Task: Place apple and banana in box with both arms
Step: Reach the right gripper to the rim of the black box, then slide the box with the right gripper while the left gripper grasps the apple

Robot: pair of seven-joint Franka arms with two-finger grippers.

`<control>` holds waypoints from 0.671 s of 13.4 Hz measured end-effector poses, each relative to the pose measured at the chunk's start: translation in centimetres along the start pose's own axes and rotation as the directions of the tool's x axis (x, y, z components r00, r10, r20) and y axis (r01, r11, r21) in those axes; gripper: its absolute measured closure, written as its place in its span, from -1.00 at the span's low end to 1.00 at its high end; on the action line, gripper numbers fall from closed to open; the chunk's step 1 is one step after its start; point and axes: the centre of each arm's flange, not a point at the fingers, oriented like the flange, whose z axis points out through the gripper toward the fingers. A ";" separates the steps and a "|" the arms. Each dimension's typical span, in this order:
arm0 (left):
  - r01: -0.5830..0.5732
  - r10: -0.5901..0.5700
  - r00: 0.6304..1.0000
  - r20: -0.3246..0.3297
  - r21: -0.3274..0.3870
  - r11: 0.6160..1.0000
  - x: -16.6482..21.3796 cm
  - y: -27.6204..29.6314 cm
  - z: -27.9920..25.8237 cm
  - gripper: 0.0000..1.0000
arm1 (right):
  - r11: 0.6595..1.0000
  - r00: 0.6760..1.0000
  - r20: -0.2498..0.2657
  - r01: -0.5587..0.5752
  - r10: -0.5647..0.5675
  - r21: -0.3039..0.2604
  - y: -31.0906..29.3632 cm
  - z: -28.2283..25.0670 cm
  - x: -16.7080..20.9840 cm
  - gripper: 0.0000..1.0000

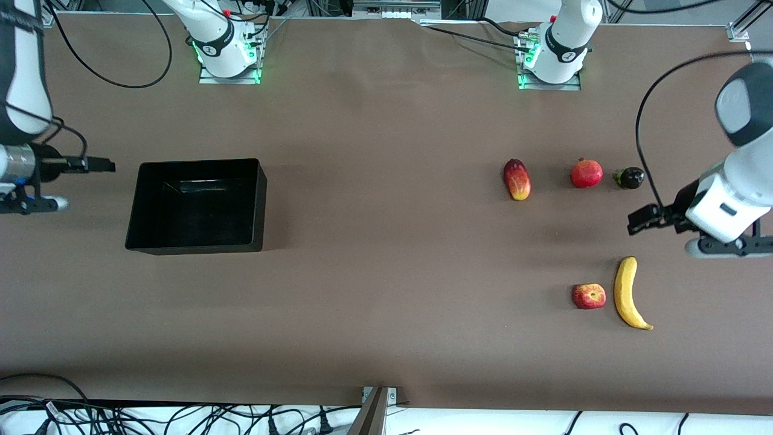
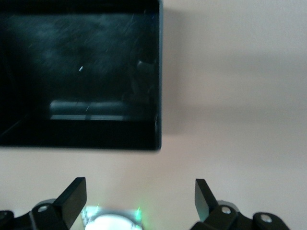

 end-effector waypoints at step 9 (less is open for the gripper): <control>-0.017 0.020 0.994 -0.108 0.033 0.999 4.4 -1.0 15.9 -1.00 | 0.998 0.989 -0.140 0.040 -0.045 -0.039 0.7 14.7 1.3 -0.57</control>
